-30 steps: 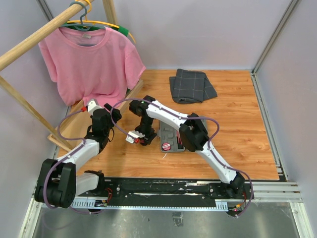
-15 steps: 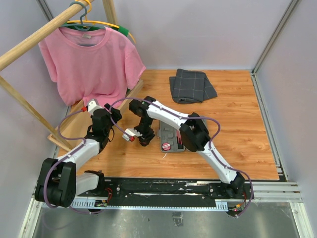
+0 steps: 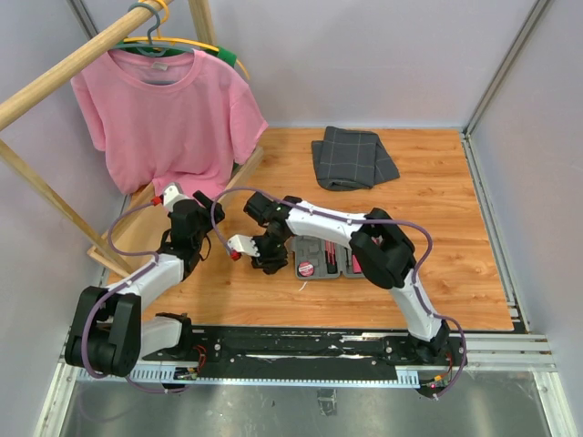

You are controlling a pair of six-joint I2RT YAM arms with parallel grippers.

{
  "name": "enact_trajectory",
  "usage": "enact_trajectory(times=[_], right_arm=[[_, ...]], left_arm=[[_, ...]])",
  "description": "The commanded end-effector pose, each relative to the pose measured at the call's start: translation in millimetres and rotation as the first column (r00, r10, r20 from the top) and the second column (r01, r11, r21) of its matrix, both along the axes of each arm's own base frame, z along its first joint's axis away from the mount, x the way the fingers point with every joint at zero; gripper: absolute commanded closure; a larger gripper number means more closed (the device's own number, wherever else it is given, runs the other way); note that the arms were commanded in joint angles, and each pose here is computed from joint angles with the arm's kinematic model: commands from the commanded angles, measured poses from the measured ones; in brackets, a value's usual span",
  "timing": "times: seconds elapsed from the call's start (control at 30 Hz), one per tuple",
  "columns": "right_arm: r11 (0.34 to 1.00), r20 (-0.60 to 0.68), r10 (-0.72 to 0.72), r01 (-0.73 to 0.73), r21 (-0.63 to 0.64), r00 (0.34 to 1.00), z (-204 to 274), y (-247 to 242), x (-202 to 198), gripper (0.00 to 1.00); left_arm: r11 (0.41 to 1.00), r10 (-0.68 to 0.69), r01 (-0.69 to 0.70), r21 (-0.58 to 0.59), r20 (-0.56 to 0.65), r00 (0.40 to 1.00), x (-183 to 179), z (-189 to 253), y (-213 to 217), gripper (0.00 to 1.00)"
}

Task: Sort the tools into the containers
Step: Pick up the engineering item from the center of the board.

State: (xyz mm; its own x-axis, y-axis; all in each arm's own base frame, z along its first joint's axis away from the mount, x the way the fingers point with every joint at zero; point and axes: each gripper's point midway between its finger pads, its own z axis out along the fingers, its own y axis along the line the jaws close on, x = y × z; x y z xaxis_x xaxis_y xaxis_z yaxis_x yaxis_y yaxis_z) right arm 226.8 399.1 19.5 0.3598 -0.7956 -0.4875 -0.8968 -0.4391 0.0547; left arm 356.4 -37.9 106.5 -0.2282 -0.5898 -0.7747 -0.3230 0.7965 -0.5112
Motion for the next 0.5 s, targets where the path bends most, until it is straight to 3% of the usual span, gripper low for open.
enact_trajectory(times=[0.0,0.17,0.47], right_arm=[[0.943,0.077,-0.303,0.31,-0.121,0.95,-39,-14,3,0.66],[0.827,0.1,-0.538,0.547,-0.127,0.837,-45,-21,7,0.61],[0.886,-0.043,-0.462,0.463,0.011,0.886,-11,2,-18,0.34]], left_arm=[[1.0,0.015,-0.015,-0.009,0.025,1.0,7,9,3,0.33],[1.0,0.023,-0.022,-0.007,0.024,0.999,7,9,5,0.33],[1.0,0.023,-0.022,-0.007,0.019,1.0,7,8,5,0.33]])
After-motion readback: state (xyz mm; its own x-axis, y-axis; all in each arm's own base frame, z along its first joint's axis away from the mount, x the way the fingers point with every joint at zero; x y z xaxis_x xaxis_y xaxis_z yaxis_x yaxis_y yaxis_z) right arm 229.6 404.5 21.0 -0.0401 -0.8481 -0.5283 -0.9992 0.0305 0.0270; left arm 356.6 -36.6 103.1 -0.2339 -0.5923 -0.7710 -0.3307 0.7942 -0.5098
